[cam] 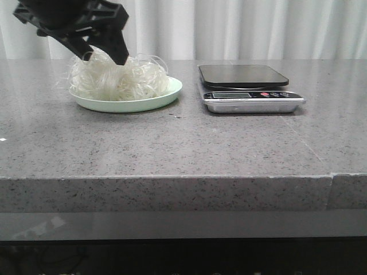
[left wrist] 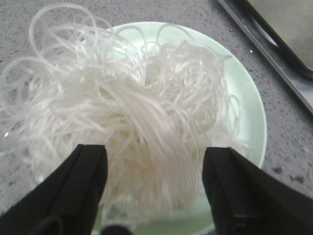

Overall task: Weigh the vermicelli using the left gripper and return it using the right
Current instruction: 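Lower the left gripper onto the vermicelli pile and close it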

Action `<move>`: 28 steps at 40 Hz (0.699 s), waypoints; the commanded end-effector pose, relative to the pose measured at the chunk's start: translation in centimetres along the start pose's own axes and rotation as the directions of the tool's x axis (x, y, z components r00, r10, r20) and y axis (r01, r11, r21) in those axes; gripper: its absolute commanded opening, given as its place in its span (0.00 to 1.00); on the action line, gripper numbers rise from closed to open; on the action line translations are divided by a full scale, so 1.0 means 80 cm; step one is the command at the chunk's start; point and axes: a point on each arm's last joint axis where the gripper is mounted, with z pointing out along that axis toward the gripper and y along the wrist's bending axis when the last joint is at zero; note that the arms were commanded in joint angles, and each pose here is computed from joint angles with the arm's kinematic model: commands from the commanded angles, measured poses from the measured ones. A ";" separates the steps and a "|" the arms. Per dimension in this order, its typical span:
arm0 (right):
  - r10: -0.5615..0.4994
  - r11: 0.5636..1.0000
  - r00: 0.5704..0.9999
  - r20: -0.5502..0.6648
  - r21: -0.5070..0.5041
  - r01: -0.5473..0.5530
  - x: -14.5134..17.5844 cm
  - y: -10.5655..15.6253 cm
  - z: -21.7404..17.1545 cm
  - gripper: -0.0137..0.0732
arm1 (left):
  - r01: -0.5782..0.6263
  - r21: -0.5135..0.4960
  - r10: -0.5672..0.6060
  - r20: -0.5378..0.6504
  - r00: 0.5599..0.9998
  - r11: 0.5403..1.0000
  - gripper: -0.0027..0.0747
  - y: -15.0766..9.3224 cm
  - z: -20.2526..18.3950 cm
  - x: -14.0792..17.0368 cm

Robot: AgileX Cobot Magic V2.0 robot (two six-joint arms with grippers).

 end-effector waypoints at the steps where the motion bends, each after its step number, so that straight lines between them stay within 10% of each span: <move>1: -0.006 1.000 0.995 0.095 -0.008 0.006 -0.019 0.002 -0.008 0.84 | 0.008 0.005 -0.008 0.123 0.992 1.000 0.67 -0.003 -0.008 -0.032; 10: -0.006 1.000 0.995 0.095 -0.008 0.006 -0.019 0.002 -0.008 0.84 | 0.007 0.004 -0.008 0.087 0.996 1.000 0.67 -0.002 0.019 -0.029; 28: -0.006 1.000 0.995 0.095 -0.008 0.006 -0.019 0.002 -0.008 0.84 | 0.008 0.007 -0.009 0.055 0.998 1.000 0.24 -0.002 0.024 -0.025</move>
